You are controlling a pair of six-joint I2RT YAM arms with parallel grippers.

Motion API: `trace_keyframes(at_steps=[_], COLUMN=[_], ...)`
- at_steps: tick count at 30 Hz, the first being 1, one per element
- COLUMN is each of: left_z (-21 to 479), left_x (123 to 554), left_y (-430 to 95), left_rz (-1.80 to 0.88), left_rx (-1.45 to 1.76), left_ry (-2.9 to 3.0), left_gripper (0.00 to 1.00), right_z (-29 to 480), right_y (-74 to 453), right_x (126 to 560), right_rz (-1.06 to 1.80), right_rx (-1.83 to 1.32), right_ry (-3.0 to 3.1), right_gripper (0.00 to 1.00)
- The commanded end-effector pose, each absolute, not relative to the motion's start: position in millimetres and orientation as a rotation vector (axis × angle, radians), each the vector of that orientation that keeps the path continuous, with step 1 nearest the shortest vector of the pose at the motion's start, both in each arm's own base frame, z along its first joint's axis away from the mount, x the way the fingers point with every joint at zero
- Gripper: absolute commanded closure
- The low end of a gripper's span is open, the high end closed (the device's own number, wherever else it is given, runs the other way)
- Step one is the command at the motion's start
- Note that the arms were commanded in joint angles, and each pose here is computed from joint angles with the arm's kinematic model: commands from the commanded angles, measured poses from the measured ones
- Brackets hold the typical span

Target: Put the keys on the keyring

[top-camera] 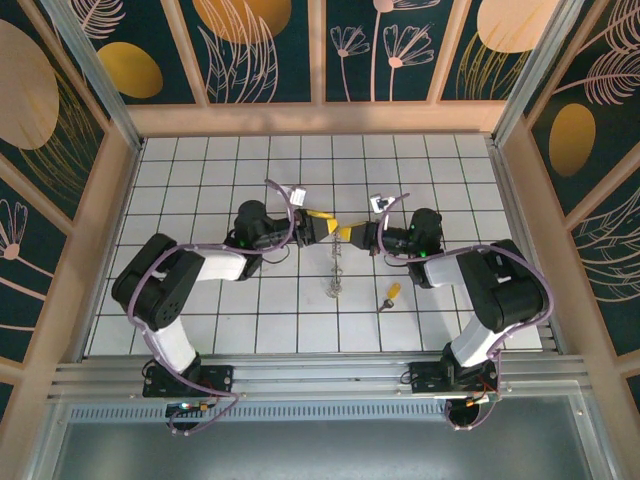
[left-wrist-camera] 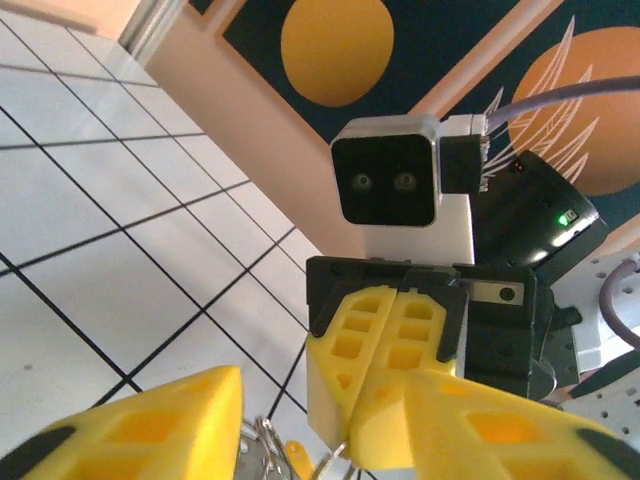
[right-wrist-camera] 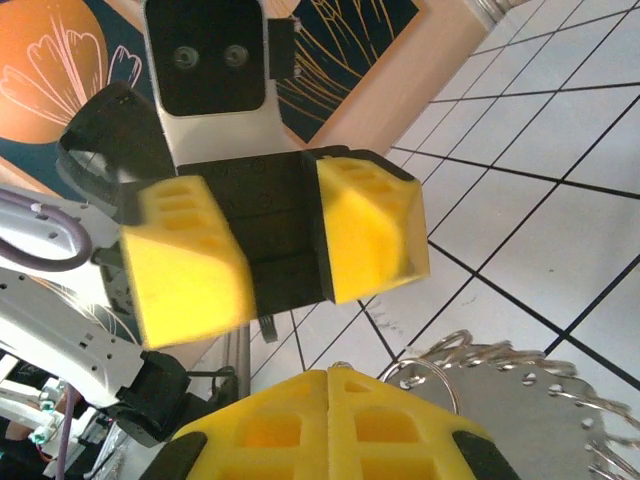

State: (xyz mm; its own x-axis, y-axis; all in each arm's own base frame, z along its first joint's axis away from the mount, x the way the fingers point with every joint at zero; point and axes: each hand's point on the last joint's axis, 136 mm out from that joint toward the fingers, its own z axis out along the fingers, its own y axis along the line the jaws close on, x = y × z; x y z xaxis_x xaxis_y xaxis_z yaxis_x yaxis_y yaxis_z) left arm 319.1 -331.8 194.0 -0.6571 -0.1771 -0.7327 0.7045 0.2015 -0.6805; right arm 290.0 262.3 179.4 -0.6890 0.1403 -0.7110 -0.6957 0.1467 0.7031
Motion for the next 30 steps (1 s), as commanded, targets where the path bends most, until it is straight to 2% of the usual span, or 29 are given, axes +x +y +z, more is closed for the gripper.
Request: trace_keyframes(at_steps=[1,8,21,30], left_z=[224,218,191,199], left_x=[321,308,302,303], left_y=[-318,-315,-326,-333], left_rz=[-1.493,-1.533,-1.644,-1.715], left_rx=[0.457,0.458,0.515,0.537], left_ry=[1.667,1.681,1.706,1.654], left_gripper=[0.42,0.39,0.41,0.43], right_z=[202,217,217,219], right_y=[259,259,261,262], right_x=[290,293,294,294], right_rz=[1.566,1.57,1.589,1.598], right_rx=[-0.564,-0.564,-0.575,-0.585], right_ry=[1.664,1.605,1.61,1.608], right_gripper=[1.0,1.0,1.0,1.0])
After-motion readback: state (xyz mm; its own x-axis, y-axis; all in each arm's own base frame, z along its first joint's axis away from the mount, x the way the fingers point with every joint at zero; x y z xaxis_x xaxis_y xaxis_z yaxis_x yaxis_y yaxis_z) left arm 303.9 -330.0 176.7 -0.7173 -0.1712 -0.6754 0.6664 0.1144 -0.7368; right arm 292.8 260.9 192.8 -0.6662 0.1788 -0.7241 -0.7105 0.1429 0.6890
